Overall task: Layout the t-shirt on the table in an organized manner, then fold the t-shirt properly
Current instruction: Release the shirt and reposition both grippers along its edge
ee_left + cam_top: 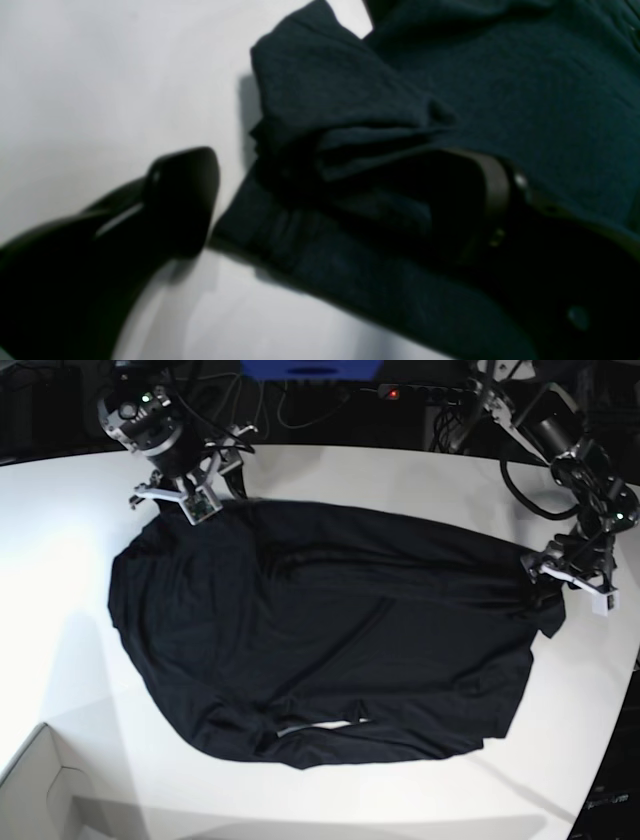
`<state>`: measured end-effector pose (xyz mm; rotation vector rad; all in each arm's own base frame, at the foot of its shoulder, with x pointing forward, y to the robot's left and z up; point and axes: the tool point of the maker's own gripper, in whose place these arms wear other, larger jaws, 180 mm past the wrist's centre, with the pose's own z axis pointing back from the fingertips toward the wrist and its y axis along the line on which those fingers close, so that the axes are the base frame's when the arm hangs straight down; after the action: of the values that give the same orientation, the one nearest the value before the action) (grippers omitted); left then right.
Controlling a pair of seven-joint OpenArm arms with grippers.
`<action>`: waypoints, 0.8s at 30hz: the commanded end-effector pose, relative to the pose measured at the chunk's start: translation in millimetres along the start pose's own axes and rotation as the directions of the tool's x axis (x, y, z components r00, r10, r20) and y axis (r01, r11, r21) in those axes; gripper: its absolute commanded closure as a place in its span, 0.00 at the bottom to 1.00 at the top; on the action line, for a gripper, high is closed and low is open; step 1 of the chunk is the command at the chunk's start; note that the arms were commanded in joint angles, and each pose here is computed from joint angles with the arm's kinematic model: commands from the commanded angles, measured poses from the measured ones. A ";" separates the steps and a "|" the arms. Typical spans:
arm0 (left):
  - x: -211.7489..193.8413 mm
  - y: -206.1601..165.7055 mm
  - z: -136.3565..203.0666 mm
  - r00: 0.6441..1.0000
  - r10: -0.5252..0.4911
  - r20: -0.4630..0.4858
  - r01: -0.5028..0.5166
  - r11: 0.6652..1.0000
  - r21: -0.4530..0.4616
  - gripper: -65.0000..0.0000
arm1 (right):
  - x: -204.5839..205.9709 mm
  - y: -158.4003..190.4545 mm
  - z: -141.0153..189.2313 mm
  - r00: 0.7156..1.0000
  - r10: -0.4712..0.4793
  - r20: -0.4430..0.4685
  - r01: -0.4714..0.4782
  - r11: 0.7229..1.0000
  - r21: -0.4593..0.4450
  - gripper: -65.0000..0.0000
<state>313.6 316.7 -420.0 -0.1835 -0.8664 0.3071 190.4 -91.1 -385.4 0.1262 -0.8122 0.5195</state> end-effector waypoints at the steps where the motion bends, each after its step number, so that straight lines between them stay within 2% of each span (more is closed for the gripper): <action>1: -13.4 0.9 0.1 0.998 -0.009 -0.065 0.010 1.000 0.009 0.07 | 10.1 -2.3 2.9 0.999 0.000 0.042 0.000 1.000 -0.006 0.49; 6: -14.8 -0.2 -0.1 0.998 -0.007 -0.066 0.007 1.000 0.007 0.39 | 9.7 -2.6 1.5 0.999 -0.001 0.041 0.001 1.000 -0.005 0.49; 13: -28.0 -8.2 -8.0 0.994 -0.010 -0.110 0.007 1.000 -0.024 0.96 | 15.8 -7.4 -1.8 0.999 0.006 0.052 -0.005 1.000 -0.013 0.49; 14: -31.7 -7.7 -9.2 0.992 -0.006 -0.122 0.003 1.000 -0.024 1.00 | 13.4 -6.6 -3.0 0.999 0.002 0.048 -0.002 1.000 -0.009 0.49; 20: -33.7 5.5 -4.3 0.991 -0.005 -0.134 0.005 1.000 -0.005 1.00 | 6.1 -7.2 -7.1 1.000 -0.005 0.029 0.005 1.000 -0.004 0.49; 24: -25.3 23.7 3.9 0.991 -0.027 -0.135 0.031 0.999 0.027 1.00 | -0.5 -20.6 -2.7 1.000 -0.019 0.015 0.020 0.999 -0.043 0.49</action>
<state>305.0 320.0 -432.1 -0.2193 -0.8193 0.2880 196.8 -110.6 -395.0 0.0907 -0.7945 0.4888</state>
